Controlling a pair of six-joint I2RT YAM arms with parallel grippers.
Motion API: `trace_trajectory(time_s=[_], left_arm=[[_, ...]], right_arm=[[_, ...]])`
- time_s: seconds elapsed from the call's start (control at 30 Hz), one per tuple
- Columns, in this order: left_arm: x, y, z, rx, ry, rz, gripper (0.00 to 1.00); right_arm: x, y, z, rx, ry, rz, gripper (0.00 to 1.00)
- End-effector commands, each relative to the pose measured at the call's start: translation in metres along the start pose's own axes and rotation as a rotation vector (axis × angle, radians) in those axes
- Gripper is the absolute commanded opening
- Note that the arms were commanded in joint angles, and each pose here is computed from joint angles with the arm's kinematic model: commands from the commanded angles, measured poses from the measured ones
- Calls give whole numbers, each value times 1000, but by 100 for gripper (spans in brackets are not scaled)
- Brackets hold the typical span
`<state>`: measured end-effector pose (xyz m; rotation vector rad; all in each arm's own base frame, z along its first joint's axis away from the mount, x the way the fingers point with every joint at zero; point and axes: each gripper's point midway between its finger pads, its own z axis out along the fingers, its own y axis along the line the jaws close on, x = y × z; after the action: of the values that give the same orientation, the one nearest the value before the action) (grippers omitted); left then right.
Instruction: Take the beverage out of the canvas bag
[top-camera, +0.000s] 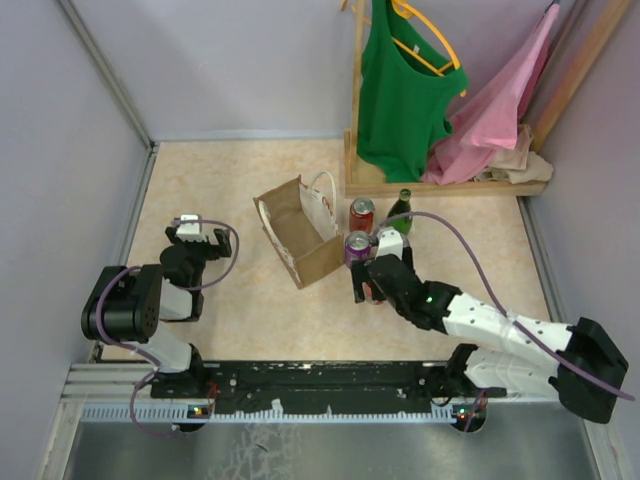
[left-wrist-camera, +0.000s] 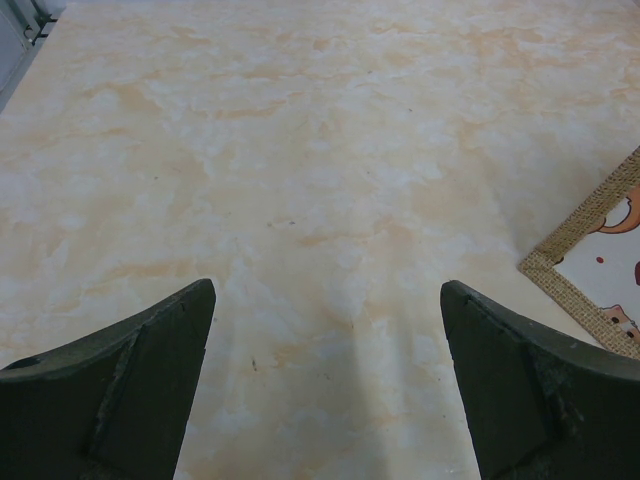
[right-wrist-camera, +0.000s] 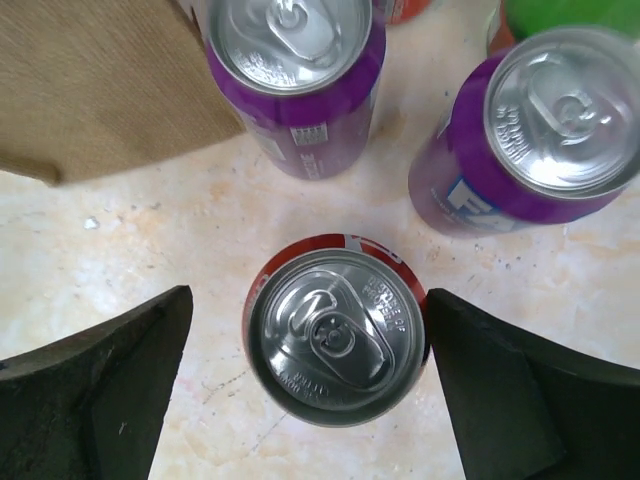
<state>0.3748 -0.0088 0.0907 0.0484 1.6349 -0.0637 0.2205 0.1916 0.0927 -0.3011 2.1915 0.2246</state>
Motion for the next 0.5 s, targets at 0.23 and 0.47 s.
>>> trace_trajectory(time_s=[0.23, 0.47], left_arm=[[-5, -1, 4, 9, -18, 7, 100], [-5, -1, 4, 9, -17, 6, 100]], right_arm=[[-125, -46, -78, 162, -391, 97, 99], [-137, -150, -88, 486, -426, 292, 99]])
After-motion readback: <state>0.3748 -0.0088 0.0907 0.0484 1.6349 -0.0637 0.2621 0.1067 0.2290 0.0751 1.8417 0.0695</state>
